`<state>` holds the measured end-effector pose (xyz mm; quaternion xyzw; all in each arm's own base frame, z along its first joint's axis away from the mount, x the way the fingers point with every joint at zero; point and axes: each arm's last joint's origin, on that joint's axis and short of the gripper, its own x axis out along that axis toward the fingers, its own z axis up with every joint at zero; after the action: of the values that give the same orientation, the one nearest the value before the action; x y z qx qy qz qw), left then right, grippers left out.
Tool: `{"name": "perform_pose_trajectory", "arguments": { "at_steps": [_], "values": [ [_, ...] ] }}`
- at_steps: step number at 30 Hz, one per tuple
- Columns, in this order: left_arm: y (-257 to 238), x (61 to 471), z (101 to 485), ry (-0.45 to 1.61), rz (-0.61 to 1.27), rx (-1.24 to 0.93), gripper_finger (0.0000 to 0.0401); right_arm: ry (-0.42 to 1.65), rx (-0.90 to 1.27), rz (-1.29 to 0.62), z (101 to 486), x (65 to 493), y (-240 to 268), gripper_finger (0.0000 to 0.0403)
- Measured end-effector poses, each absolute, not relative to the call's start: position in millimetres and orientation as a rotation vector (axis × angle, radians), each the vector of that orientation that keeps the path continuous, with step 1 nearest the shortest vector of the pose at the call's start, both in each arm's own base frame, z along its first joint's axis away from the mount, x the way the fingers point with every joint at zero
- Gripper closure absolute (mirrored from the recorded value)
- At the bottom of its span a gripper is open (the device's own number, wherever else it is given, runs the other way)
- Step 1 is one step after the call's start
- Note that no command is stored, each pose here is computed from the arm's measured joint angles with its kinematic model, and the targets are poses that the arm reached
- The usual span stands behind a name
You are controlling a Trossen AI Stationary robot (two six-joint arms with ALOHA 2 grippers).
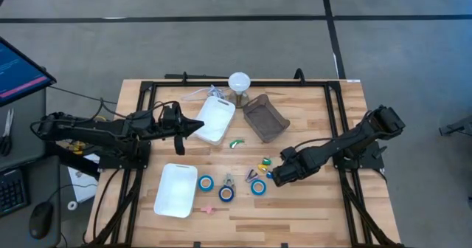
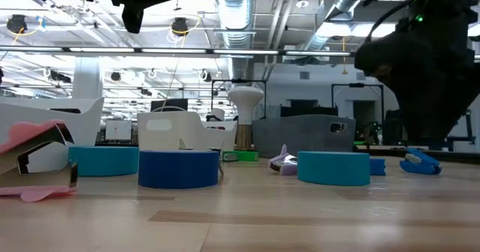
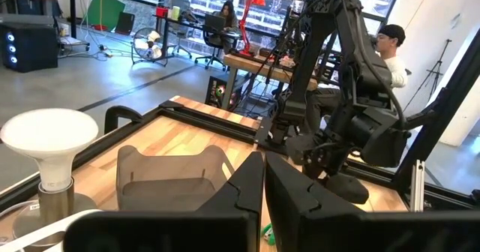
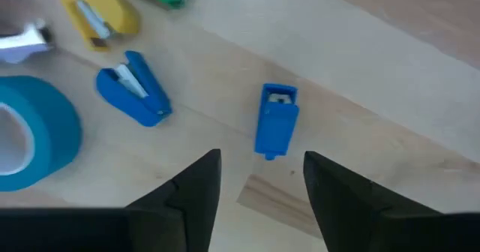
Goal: Pick and place Stapler, Stapler remover, tape
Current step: Put the right blue stapler into the black bin
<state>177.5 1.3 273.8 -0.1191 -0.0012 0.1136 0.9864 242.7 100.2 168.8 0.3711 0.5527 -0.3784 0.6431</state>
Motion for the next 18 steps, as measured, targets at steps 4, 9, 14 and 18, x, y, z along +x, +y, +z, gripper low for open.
{"name": "perform_pose_trajectory", "arguments": {
  "at_steps": [4, 9, 14, 18],
  "values": [
    [1, 178, 274, -0.002, 0.228, -0.239, 0.0393, 1.267, 0.837, -0.870, 163, 239, 99, 0.0223],
    [1, 178, 274, -0.002, 0.228, -0.239, 0.0393, 1.247, 0.828, -0.864, 162, 240, 98, 0.0230],
    [1, 178, 274, -0.002, 0.228, -0.239, 0.0393, 1.243, 0.819, -0.847, 161, 242, 97, 0.0234],
    [1, 178, 274, -0.001, 0.228, -0.239, 0.0393, 1.281, 0.795, -0.851, 147, 249, 95, 0.0233]
  ]
}}
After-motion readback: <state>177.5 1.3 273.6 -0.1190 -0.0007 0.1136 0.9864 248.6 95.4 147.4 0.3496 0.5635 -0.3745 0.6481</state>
